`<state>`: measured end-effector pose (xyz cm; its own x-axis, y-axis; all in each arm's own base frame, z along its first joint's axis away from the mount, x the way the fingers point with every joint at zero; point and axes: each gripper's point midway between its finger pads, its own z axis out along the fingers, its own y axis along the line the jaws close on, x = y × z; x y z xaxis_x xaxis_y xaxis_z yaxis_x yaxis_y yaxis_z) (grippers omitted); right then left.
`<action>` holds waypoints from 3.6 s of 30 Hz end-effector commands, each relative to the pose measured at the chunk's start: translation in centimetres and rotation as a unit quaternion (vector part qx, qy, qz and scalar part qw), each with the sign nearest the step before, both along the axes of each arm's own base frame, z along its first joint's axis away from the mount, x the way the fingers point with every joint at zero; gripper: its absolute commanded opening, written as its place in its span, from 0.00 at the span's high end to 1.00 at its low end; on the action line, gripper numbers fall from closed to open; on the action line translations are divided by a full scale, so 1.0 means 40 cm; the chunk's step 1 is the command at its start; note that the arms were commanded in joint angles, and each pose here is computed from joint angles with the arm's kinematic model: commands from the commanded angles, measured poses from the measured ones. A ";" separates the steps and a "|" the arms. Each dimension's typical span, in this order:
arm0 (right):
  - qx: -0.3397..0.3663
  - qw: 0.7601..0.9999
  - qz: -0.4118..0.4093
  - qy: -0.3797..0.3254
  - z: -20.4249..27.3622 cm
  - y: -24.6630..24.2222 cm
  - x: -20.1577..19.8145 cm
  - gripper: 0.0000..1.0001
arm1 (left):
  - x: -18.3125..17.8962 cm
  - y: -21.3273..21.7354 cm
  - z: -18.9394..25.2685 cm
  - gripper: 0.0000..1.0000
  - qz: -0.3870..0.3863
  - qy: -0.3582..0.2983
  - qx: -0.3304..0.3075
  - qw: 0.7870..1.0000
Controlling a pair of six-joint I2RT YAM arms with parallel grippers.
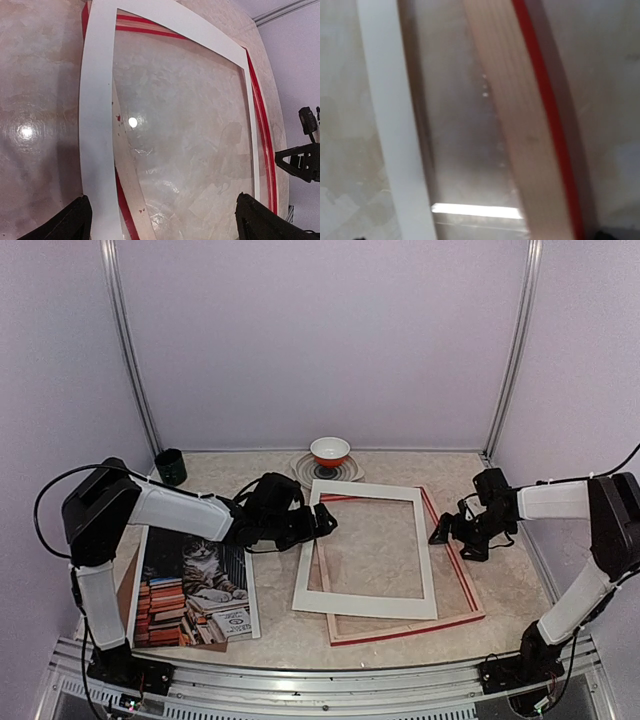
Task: Put the photo into the frame
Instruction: Adjust the frame body at the center of the board, then place the mat board on the frame body.
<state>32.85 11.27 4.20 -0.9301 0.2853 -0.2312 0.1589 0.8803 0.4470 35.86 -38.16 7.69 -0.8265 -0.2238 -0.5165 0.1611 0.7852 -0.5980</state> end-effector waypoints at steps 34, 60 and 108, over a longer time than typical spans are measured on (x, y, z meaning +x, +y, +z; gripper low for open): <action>0.118 0.991 0.050 -0.035 0.054 0.131 -0.110 0.01 | -0.096 0.105 -0.049 0.01 0.028 0.023 0.131 0.991; 0.115 0.991 0.055 -0.034 0.049 0.139 -0.106 0.01 | -0.175 0.146 -0.082 0.01 0.021 0.013 0.204 0.979; 0.122 0.990 0.055 -0.047 0.087 0.150 -0.086 0.01 | -0.353 -0.070 -0.044 0.01 -0.126 0.045 0.104 0.986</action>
